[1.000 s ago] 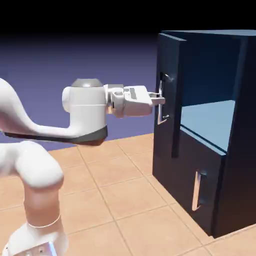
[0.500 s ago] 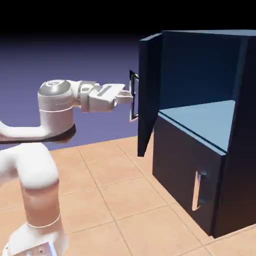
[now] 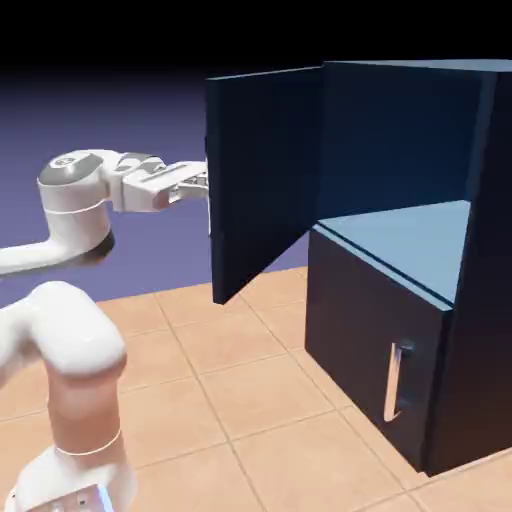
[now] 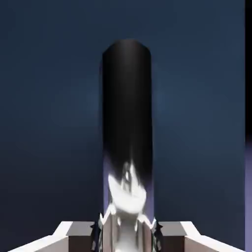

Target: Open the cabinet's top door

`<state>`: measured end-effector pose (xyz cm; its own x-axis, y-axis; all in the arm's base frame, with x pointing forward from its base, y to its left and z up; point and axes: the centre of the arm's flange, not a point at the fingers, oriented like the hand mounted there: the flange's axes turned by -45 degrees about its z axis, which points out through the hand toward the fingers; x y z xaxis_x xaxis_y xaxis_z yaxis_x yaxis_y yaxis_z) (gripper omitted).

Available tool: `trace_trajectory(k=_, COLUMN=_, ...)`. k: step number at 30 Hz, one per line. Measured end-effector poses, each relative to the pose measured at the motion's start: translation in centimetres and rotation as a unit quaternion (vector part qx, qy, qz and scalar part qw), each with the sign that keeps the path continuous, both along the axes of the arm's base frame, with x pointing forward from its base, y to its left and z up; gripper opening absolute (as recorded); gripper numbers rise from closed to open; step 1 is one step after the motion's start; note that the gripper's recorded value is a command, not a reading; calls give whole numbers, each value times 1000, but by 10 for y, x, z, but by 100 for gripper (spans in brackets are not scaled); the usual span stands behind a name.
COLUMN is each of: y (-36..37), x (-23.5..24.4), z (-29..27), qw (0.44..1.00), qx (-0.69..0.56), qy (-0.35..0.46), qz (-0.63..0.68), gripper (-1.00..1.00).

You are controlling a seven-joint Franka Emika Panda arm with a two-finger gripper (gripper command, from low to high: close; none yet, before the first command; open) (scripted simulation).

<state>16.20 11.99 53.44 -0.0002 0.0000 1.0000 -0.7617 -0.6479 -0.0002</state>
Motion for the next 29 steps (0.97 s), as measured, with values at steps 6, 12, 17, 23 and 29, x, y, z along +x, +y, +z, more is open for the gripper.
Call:
trace_trajectory(k=6, y=56, x=-16, z=0, qw=998, qx=0, qy=0, qz=-69, gripper=-100)
trace_trajectory(k=12, y=120, x=-24, z=0, qw=989, qx=0, qy=0, qz=-146, gripper=-100)
trace_trajectory(k=17, y=169, x=-24, z=0, qw=979, qx=0, qy=0, qz=-204, gripper=-100)
trace_trajectory(k=23, y=222, x=-17, z=0, qw=964, qx=0, qy=0, qz=-266, gripper=-100)
trace_trajectory(k=29, y=269, x=-5, z=0, qw=947, qx=0, qy=0, qz=-321, gripper=-100)
